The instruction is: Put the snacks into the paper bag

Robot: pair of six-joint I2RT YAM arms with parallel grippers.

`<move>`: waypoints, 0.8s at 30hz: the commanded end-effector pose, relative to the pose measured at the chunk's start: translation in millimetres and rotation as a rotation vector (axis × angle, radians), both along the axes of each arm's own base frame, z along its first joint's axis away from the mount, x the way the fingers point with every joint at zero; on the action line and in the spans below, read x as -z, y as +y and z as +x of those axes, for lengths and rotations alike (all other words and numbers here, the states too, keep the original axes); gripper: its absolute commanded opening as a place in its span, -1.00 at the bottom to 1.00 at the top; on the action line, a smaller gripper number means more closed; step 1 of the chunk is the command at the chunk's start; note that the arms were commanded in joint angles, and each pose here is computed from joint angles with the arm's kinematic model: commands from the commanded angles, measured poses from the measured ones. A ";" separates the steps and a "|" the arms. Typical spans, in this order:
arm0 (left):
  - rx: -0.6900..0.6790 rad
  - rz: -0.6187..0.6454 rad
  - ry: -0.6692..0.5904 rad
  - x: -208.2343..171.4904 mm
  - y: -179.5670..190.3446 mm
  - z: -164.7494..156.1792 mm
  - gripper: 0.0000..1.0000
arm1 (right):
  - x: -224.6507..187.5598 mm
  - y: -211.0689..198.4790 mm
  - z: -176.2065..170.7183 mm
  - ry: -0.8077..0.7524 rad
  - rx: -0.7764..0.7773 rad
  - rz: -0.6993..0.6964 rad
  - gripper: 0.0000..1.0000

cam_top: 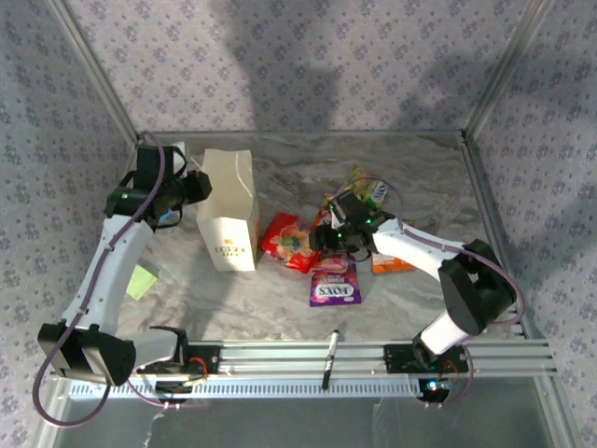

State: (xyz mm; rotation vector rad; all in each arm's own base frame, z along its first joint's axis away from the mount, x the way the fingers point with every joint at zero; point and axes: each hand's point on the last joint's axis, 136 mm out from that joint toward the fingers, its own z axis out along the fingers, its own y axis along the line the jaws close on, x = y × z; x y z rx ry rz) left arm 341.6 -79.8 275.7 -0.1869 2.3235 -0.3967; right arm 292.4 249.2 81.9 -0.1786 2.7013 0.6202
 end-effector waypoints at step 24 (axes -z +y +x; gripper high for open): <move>0.022 0.007 -0.037 -14.1 -1.0 -7.3 -0.47 | 10.8 8.5 -13.6 0.043 -0.006 0.075 -0.41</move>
